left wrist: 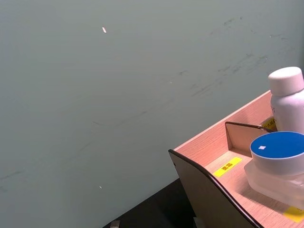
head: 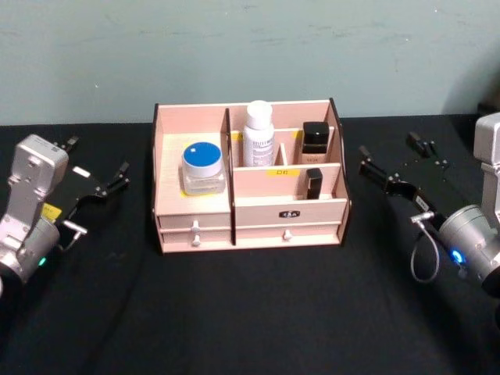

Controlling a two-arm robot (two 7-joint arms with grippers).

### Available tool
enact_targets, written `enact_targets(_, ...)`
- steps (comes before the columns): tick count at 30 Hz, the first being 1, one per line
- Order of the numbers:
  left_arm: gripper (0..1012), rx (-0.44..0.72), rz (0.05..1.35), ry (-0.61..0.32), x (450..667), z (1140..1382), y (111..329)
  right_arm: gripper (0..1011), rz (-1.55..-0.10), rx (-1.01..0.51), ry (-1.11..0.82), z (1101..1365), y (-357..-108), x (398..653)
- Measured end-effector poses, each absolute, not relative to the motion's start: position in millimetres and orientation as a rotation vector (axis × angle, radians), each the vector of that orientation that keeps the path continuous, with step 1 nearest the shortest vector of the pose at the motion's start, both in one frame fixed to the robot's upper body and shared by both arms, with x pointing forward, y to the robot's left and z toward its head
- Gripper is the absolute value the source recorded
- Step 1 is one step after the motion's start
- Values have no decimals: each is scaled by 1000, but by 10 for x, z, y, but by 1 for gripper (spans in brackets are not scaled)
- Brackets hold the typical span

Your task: Pick up the facial cleanser and watermelon frost from the table and place them into the tiered storage box.

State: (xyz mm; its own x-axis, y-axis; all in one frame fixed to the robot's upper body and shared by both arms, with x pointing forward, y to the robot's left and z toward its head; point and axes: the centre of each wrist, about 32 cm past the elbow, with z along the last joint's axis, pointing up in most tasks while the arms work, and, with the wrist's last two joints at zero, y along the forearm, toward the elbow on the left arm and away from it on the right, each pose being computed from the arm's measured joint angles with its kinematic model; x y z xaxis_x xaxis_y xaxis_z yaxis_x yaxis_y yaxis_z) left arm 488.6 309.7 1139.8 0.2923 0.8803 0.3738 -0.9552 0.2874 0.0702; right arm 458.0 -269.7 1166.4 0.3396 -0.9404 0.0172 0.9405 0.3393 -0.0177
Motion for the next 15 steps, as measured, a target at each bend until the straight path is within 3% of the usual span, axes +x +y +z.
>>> enact_targets(15, 1001, 304, 1248, -285, 4886, 11398, 3097, 1002, -1340, -75, -23, 11634, -2679, 4899)
